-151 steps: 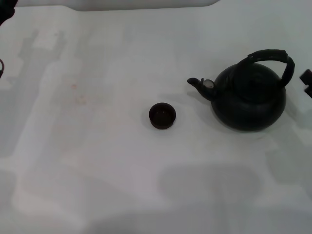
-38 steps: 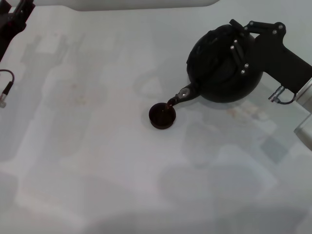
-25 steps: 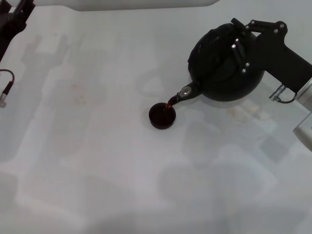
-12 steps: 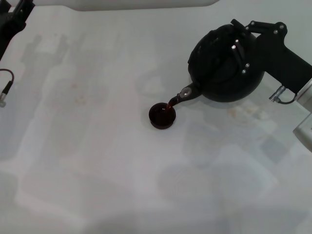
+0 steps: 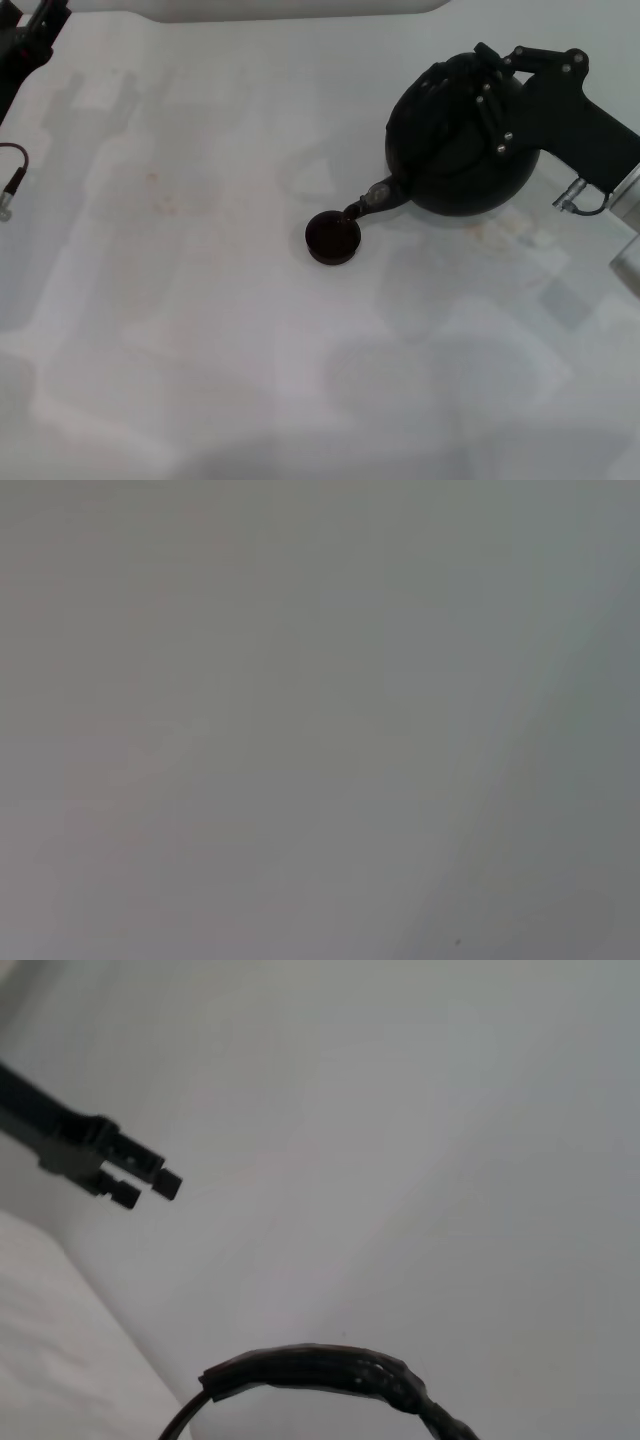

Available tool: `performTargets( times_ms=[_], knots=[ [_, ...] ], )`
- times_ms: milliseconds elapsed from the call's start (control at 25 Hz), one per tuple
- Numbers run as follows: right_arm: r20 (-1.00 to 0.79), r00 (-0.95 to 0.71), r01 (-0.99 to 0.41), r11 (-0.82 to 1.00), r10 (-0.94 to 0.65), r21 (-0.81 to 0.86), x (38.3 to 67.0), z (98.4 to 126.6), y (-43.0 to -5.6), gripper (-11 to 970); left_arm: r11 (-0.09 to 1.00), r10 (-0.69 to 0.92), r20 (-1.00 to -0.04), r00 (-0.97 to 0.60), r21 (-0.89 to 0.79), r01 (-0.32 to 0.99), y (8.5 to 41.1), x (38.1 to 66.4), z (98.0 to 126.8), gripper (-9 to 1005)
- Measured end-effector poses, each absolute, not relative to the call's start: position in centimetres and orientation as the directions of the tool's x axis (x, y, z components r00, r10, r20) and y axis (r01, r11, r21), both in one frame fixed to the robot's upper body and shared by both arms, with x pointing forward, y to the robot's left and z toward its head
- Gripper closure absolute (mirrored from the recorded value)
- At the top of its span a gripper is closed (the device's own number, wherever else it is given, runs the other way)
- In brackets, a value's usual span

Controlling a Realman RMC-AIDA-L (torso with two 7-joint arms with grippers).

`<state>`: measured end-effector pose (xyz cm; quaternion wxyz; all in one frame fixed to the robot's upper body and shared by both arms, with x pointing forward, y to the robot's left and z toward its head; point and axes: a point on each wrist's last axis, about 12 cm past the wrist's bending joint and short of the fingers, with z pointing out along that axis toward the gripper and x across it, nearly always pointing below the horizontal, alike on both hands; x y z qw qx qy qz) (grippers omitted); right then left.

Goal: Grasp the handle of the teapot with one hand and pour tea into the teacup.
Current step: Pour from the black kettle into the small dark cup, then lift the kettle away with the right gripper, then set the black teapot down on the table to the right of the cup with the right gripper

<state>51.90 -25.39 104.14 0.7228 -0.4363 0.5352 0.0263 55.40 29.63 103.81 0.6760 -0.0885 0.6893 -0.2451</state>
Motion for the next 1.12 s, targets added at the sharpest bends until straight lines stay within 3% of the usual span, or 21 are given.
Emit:
performTargets(
  times_ms=[280,600,1120],
  knots=[
    [-0.910,0.301,-0.578,0.704,-0.285,-0.412,52.0,104.2,-25.7,848,0.864,-0.453,-0.888,-0.071,-0.458,0.209,29.6,55.4,103.8,194],
    [-0.994,0.108,-0.647,0.759,0.004,-0.067,51.7,104.6,-26.1,848,0.863,-0.454,-0.889,-0.069,-0.457,0.216,29.4,55.6,104.0,195],
    [-0.984,-0.016,-0.522,0.838,0.178,0.160,47.8,102.6,-30.4,849,0.863,-0.453,-0.889,-0.068,-0.457,0.214,29.5,55.5,103.9,193]
  ],
)
